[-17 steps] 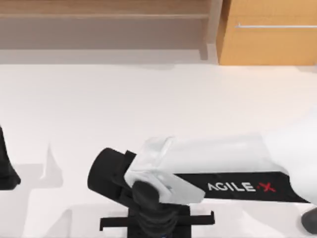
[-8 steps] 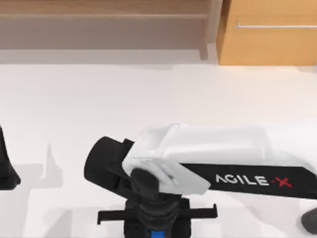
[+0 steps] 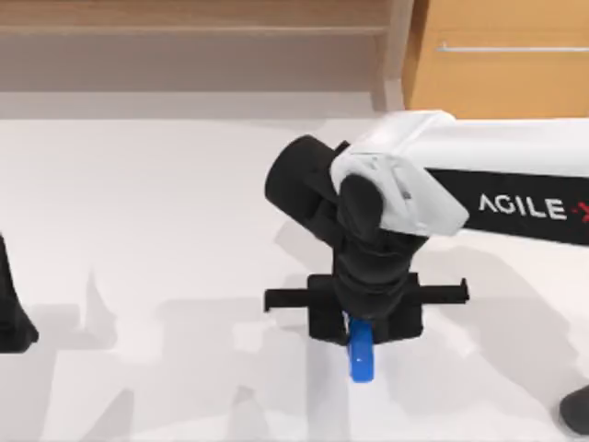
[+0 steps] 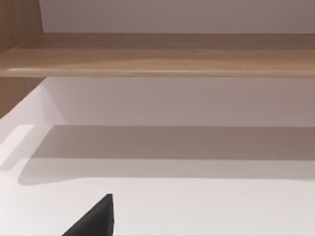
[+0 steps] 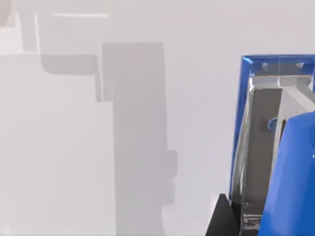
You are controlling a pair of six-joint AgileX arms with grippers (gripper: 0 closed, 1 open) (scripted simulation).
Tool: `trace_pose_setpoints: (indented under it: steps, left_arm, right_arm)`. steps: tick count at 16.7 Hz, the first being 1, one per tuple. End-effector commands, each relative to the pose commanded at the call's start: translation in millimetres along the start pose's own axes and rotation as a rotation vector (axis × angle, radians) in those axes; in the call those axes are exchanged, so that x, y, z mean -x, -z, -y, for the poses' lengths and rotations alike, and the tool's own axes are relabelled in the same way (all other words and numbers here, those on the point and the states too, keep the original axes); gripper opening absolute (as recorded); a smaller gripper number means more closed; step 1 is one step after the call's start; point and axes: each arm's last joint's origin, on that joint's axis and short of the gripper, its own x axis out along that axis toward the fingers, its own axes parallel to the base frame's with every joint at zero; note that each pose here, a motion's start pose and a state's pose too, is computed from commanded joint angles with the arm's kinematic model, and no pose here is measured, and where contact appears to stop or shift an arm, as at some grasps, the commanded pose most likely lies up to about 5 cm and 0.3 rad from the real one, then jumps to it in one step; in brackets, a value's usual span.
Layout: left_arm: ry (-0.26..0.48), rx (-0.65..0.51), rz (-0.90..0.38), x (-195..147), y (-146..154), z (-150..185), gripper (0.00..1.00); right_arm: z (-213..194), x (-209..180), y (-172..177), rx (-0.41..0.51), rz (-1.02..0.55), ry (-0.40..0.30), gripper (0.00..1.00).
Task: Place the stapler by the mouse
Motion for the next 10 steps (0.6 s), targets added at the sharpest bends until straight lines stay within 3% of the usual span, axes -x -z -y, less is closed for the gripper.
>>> trace_pose_setpoints:
  steps: [5,10]
  left_arm:
    - [0.0,0.0,0.0,0,0,0,1.0]
    - [0.0,0.0,0.0,0,0,0,1.0]
  right_arm:
    - [129,1,-78,-0.026,-0.017,0.012,0.0]
    - [217,7,-96,-0.032,-0.015,0.008,0.0]
